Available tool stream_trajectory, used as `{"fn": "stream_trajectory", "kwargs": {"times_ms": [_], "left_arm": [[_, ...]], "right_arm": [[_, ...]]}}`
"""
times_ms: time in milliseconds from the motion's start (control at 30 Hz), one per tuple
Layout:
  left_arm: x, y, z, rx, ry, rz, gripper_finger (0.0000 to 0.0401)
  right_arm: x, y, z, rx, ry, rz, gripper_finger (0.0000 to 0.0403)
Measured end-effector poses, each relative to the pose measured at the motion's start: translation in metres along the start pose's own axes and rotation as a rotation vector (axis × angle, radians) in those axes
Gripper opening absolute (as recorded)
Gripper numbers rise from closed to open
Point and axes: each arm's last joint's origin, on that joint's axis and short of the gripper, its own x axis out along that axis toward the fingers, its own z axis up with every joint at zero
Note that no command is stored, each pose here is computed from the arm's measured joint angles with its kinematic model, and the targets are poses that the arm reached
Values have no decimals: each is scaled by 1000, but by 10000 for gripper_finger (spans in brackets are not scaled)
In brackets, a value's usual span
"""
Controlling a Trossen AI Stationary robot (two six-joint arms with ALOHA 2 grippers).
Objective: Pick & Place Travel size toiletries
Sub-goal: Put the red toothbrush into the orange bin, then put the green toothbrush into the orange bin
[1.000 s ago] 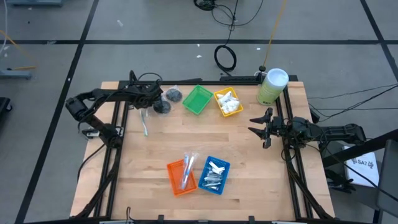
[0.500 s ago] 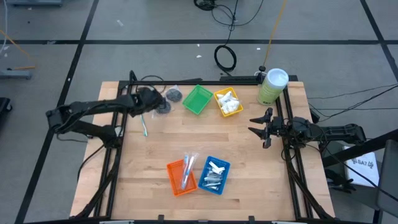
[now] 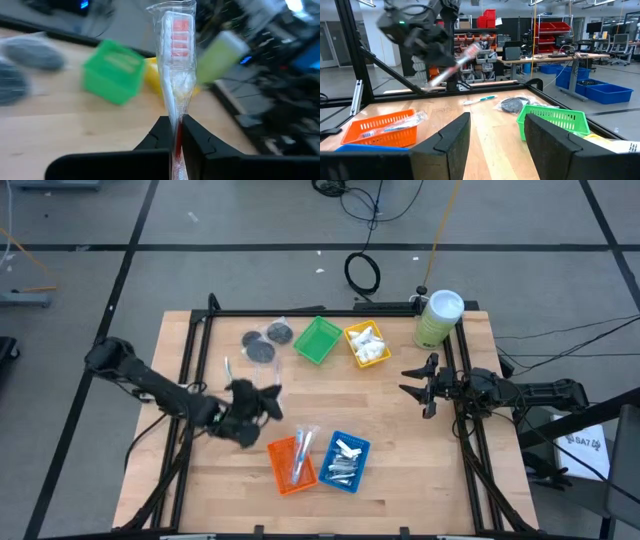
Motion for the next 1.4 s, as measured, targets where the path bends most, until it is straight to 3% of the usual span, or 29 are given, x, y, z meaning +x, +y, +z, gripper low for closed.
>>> {"fn": "stream_trajectory", "kwargs": {"times_ms": [133,300,500,667,867,1100,1400], "left_arm": [[-9,-21,-24,31,-18,-116,6],[-16,-41,-49,77,51,-183,6],[-36,-36,-85,40,170,-187,6],[-60,-27,-111,30,145,-221,6],[-67,-25,-118,49,190,-242,11],[-52,-26,-120,69,391,-233,75],[-36,-28,-116,114,385,-213,134]], "right_arm": [[0,0,0,0,0,0,175],[0,0,0,0,0,0,177],[0,0,0,0,0,0,174],[0,0,0,0,0,0,177],[0,0,0,0,1,0,174],[0,0,0,0,0,0,177],[0,0,0,0,0,0,175]]}}
